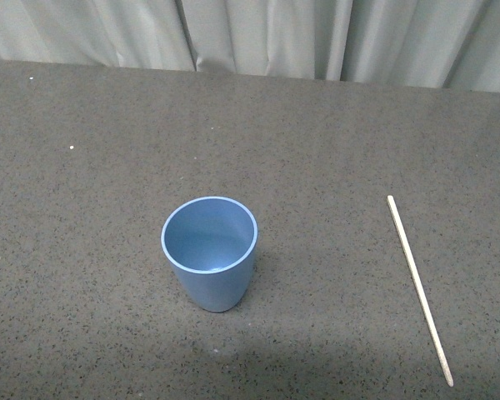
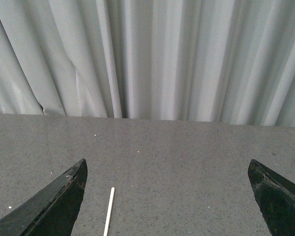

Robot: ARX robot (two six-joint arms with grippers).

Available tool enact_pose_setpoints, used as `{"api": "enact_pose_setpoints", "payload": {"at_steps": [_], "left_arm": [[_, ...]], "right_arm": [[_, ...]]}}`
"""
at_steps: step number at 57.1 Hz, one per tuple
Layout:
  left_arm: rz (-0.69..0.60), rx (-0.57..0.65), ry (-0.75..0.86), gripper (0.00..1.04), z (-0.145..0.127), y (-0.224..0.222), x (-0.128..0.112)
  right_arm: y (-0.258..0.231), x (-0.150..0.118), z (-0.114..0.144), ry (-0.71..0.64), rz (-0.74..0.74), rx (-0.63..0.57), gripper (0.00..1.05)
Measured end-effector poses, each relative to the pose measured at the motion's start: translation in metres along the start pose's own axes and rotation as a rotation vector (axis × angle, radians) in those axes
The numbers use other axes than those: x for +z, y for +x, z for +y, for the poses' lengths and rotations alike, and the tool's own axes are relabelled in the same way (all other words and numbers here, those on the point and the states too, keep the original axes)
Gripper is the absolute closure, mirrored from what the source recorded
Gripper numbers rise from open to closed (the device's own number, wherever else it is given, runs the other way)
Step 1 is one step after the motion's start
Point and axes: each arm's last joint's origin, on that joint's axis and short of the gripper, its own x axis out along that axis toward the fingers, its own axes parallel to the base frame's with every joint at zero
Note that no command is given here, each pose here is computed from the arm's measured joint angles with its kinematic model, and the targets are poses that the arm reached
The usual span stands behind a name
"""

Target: Transfer chopsticks to blue cup

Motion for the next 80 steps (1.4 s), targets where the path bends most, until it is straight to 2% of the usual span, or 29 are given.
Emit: {"api": "enact_pose_setpoints", "payload": {"at_steps": [62,67,70,80], "left_arm": [[0.0,0.0,0.0,0.07,0.0,0.0,0.0],[0.0,0.002,0.0,0.07,0.0,0.0,0.0],[0.0,0.0,0.0,0.07,0.0,0.0,0.0],[0.0,0.0,0.0,0.07,0.0,0.0,0.0]], "right_arm": [[0.0,0.0,0.0,0.0,0.0,0.0,0.09],[0.004,-0.004,0.0,-0.19,0.137,-0.141,0.09],[0.012,-0.005,0.001,-0.278,0.216,-0.113,0.09],[0.039,-0.004,0.009,-0.3,0.379,-0.004,0.09]]}}
